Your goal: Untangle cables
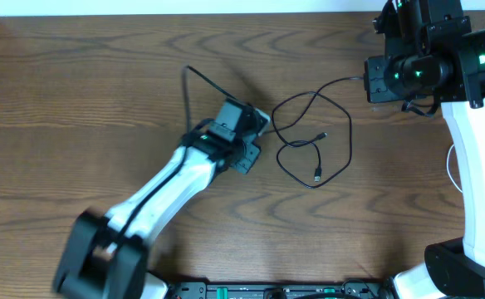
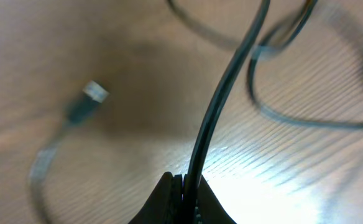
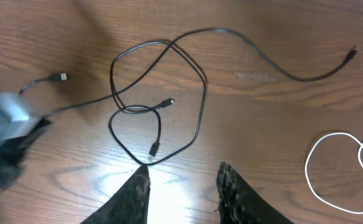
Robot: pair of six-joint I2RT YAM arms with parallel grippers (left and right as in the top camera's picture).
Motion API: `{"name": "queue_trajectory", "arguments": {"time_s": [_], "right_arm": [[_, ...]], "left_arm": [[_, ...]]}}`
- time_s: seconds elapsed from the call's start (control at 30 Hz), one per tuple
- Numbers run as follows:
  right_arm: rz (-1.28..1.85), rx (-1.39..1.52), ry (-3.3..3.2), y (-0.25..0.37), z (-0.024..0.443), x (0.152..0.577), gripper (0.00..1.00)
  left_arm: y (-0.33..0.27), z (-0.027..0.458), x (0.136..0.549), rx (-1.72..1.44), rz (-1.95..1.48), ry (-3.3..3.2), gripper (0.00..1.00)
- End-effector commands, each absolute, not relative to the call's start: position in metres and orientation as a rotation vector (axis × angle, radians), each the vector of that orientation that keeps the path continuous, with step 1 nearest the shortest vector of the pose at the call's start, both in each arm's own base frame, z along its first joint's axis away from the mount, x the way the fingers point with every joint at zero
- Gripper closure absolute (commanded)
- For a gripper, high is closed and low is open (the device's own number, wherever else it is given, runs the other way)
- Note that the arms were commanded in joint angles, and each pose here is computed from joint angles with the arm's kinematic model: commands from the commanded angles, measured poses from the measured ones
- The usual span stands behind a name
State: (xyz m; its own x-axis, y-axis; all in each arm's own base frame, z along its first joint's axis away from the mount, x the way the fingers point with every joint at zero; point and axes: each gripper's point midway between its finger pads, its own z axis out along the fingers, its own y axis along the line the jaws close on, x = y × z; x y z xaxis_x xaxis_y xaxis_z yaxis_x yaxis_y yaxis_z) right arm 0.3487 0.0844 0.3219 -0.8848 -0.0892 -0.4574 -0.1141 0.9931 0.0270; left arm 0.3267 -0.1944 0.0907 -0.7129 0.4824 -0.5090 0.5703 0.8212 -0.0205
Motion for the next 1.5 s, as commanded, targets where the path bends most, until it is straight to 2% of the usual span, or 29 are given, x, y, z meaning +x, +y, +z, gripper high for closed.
{"name": "queue_trajectory", "arguments": {"time_s": [0.0, 0.2, 0.27, 0.43, 0.57, 0.9, 1.1, 1.27, 1.47], "right_arm": [[0.049, -0.145, 2.674, 0.081, 0.316, 0.351, 0.66], [0.031, -0.156, 2.771, 0.083, 0.276, 0.351, 0.66], [0.028, -0.159, 2.801, 0.083, 0.260, 0.352, 0.66], [0.006, -0.167, 2.881, 0.083, 0.207, 0.351, 0.54], [0.012, -0.174, 2.939, 0.084, 0.168, 0.345, 0.51], [0.070, -0.138, 2.984, 0.089, 0.079, 0.332, 0.51], [0.375, -0.050, 3.020, 0.120, 0.044, 0.310, 0.53], [0.364, 0.050, 3.026, 0.120, 0.022, 0.300, 0.53], [0.123, 0.139, 2.931, 0.092, 0.015, 0.320, 0.50]], "left_arm": [[-0.173, 0.148, 0.334, 0.494, -0.293, 2.441, 0.92], [-0.119, 0.190, 0.338, 0.191, -0.298, 2.386, 0.92], [-0.105, 0.189, 0.337, 0.109, -0.291, 2.406, 0.92], [-0.077, 0.173, 0.328, -0.068, -0.268, 2.503, 0.92], [-0.066, 0.164, 0.321, -0.158, -0.261, 2.555, 0.92], [-0.063, 0.148, 0.306, -0.205, -0.247, 2.648, 0.92], [-0.063, 0.144, 0.305, -0.206, -0.243, 2.662, 0.92], [-0.063, 0.143, 0.305, -0.207, -0.242, 2.665, 0.92], [-0.063, 0.143, 0.305, -0.207, -0.241, 2.668, 0.92]]}}
